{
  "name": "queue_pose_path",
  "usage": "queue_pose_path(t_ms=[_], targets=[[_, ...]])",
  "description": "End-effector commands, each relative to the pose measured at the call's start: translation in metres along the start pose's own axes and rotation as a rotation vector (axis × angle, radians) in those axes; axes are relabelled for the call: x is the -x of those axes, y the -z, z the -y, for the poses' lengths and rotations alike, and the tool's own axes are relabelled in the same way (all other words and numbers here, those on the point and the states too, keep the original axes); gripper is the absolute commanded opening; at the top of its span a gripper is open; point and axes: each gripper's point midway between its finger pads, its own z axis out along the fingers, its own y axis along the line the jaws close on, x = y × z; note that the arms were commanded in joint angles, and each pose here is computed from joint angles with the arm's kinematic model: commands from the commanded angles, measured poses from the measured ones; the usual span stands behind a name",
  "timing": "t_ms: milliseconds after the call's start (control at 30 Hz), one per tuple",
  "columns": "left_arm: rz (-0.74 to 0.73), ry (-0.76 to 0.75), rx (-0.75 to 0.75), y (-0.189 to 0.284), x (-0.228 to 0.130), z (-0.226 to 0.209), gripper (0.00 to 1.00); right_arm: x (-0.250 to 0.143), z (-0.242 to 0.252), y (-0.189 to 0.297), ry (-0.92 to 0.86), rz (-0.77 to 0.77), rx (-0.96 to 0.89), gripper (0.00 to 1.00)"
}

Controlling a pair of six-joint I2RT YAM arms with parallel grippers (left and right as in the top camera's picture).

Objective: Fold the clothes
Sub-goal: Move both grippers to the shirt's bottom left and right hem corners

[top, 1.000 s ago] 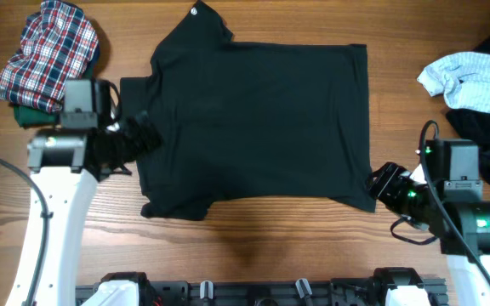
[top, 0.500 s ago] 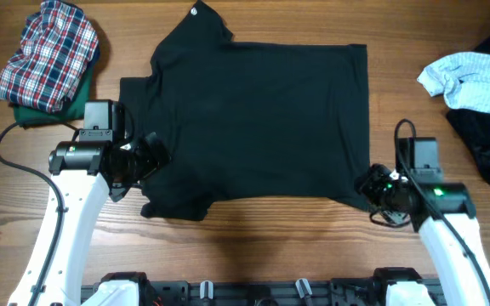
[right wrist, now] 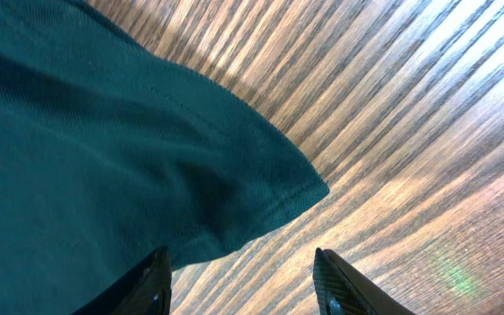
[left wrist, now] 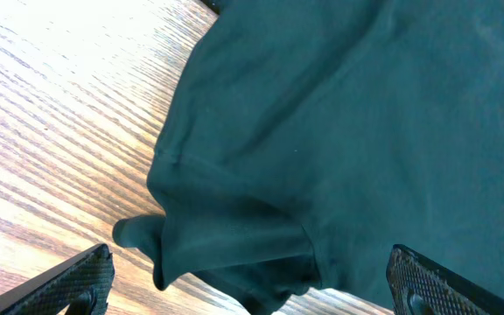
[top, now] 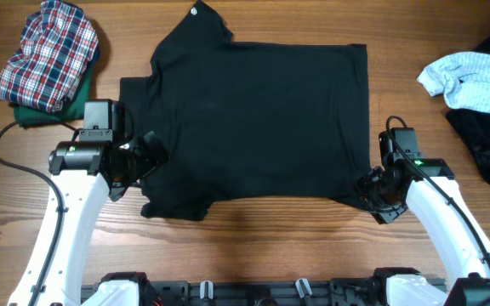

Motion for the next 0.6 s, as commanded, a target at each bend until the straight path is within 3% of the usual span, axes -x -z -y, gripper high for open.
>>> queue_pose_path(t_ms=[0,200,567], targets=[[0.022,0.015,0.023,-0.002,0.003,-0.005,1.00,0.004,0.006,-0.004,-0.036,0.028,-0.031,0.49],[0.005,0.033,0.035,-0.020,-0.006,-0.014,1.00,0.001,0.007,-0.015,-0.035,0.018,-0.010,0.44],[0.013,0.031,0.030,-0.022,-0.004,-0.013,1.00,-0.002,0.001,-0.026,-0.004,0.017,0.040,0.44]])
